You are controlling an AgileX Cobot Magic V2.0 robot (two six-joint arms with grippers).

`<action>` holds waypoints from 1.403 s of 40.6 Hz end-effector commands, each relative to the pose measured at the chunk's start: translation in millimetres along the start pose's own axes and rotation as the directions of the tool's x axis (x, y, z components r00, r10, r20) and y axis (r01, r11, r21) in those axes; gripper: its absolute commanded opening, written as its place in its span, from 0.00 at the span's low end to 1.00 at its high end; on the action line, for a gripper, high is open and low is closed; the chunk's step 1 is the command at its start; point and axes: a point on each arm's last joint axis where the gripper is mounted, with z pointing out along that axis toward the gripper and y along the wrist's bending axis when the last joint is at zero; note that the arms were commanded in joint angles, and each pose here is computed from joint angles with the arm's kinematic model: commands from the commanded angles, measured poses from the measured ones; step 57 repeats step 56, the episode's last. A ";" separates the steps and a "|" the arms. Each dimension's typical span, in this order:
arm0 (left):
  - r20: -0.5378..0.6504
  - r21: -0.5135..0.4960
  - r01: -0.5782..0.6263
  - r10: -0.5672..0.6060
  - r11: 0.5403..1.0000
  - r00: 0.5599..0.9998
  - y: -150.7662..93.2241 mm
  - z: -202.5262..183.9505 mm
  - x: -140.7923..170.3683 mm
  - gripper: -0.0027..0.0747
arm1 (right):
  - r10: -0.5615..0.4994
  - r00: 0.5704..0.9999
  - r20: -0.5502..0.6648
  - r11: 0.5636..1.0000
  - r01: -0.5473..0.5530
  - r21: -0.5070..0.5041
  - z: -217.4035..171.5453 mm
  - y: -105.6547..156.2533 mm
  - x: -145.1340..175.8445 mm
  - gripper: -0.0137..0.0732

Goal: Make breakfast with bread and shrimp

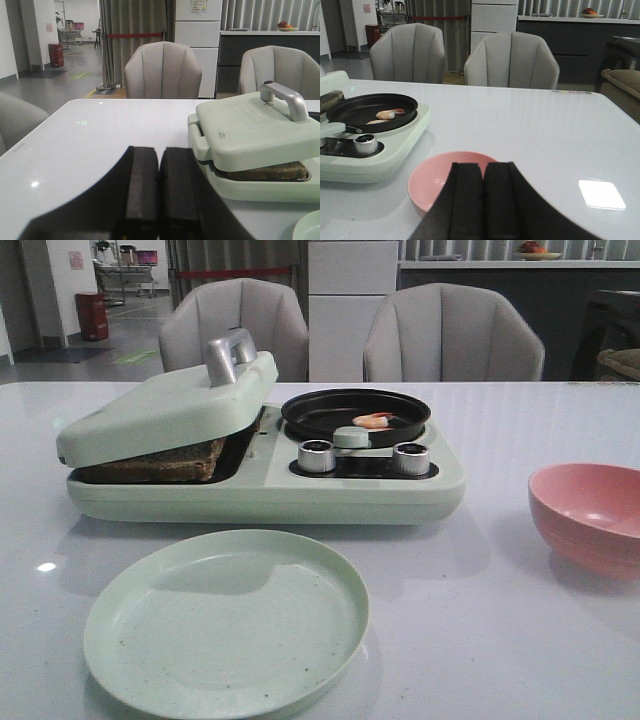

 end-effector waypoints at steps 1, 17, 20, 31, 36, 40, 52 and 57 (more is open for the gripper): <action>0.080 0.008 0.016 -0.017 1.000 0.997 0.0 -0.8 1.0 0.16 | -0.008 0.991 0.135 1.000 0.006 0.013 -3.1 -0.6 -16.0 0.20; 0.080 0.008 0.016 -0.017 1.000 0.997 0.0 -0.8 1.0 0.16 | 0.003 0.990 0.140 0.999 -0.009 0.043 -3.3 -2.4 -16.4 0.20; 0.080 0.008 0.016 -0.017 1.000 0.997 0.0 -0.8 1.0 0.16 | 0.003 0.989 0.145 0.999 -0.009 0.043 -3.3 -2.4 -16.8 0.20; 0.080 0.008 0.016 -0.017 1.000 0.997 0.0 -0.8 1.0 0.16 | 0.003 0.988 0.156 0.999 -0.010 0.043 -3.5 -2.4 -17.8 0.20; 0.080 0.008 0.016 -0.017 1.000 0.997 0.0 -0.8 1.0 0.16 | 0.004 0.990 0.140 0.999 -0.010 0.043 -3.3 -2.4 -16.4 0.20; 0.080 0.008 0.016 -0.017 1.000 0.997 0.0 -0.8 1.0 0.16 | 0.004 0.990 0.139 0.999 -0.010 0.043 -3.2 -2.4 -16.3 0.20; 0.080 0.008 0.016 -0.017 1.000 0.997 0.0 -0.8 1.0 0.16 | 0.004 0.991 0.136 0.999 -0.010 0.043 -3.2 -2.4 -16.0 0.20; 0.080 0.008 0.016 -0.017 1.000 0.997 0.0 -0.8 1.0 0.16 | 0.004 0.991 0.136 0.999 -0.010 0.043 -3.2 -2.4 -16.0 0.20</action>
